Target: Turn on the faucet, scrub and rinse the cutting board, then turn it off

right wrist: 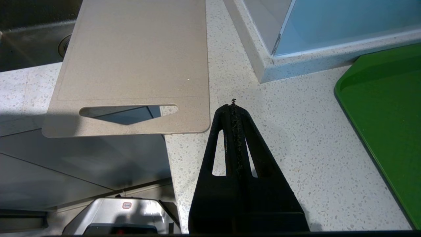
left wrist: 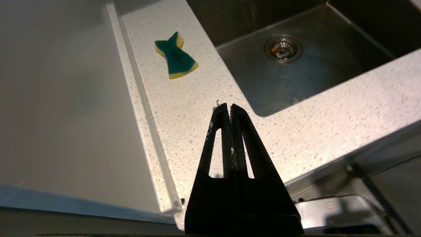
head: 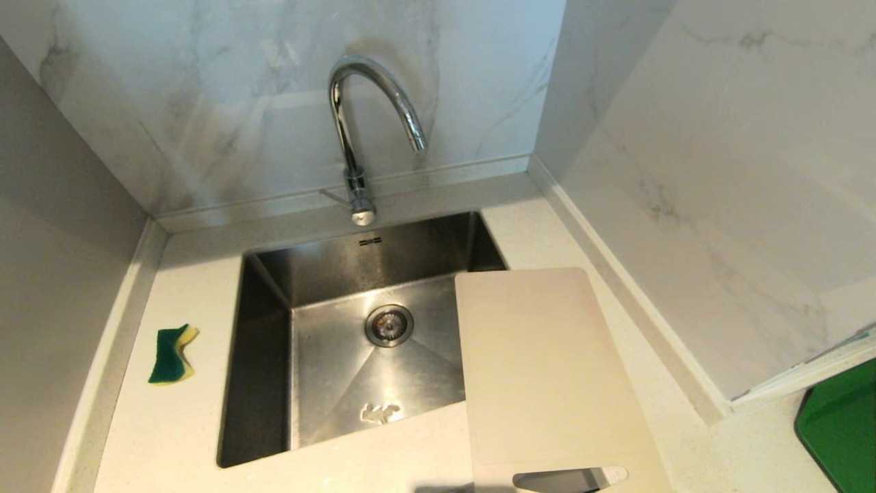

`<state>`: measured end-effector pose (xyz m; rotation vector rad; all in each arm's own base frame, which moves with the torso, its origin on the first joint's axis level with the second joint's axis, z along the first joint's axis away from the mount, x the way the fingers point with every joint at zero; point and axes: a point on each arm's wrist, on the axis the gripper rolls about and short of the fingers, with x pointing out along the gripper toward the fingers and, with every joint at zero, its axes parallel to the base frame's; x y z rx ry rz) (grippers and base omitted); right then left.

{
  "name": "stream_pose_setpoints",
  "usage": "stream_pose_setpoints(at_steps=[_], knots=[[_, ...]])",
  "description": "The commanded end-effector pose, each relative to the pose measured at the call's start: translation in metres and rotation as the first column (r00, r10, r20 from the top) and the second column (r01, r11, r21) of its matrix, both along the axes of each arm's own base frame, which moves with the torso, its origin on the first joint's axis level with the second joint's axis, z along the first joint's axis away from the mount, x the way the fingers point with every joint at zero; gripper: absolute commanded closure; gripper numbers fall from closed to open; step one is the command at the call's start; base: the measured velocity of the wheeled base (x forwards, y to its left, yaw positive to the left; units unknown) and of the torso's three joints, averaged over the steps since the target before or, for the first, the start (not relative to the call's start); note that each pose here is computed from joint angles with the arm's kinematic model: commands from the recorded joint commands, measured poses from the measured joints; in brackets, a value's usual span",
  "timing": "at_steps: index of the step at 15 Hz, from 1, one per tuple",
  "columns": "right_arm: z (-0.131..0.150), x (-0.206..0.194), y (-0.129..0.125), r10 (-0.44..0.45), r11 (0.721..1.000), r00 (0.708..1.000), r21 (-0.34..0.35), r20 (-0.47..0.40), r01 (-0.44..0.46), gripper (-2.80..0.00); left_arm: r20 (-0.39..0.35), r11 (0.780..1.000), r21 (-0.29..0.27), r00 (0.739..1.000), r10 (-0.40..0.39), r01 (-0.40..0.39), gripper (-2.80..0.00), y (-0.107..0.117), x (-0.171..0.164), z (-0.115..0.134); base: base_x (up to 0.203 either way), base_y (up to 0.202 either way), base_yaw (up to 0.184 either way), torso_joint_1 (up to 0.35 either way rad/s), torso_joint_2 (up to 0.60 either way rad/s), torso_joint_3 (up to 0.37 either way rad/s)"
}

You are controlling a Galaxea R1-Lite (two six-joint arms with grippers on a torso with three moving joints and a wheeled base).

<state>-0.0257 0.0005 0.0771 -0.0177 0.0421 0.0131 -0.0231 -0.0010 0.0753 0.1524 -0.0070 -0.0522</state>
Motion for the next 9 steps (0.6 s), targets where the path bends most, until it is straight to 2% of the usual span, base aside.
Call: stream_pose_setpoints(at_steps=[1,3,5,8,9], knots=[[0.0,-0.0001,0.0,0.001,1.0,1.0,0.0,0.001,-0.001,0.0,-0.011,0.998,0.059,1.0,-0.023,0.023,0.0,-0.0005,0.0004,-0.0021,0.0,0.0,0.0,0.0,0.0,0.0],[-0.0001,-0.0001,0.0,0.0,1.0,1.0,0.0,-0.001,0.0,0.0,-0.012,0.995,0.096,1.0,-0.026,0.027,0.0,-0.0005,0.0004,-0.0024,0.0,0.0,0.0,0.0,0.0,0.0],[0.0,0.0,0.0,0.001,1.0,1.0,0.0,-0.001,-0.001,0.0,-0.012,0.996,0.081,1.0,-0.025,0.026,0.0,-0.0005,0.0003,-0.0024,0.0,0.0,0.0,0.0,0.0,0.0],[-0.0001,-0.0001,0.0,0.0,1.0,1.0,0.0,0.0,0.0,0.0,-0.017,0.999,-0.046,1.0,-0.008,0.007,0.0,-0.0001,0.0003,-0.002,0.0,0.0,0.0,0.0,0.0,0.0],[0.0,-0.0001,0.0,0.001,1.0,1.0,0.0,0.0,-0.001,0.0,-0.017,0.998,-0.067,1.0,0.0,-0.001,0.0,0.0001,0.0003,-0.0019,0.0,0.0,0.0,0.0,0.0,0.0]])
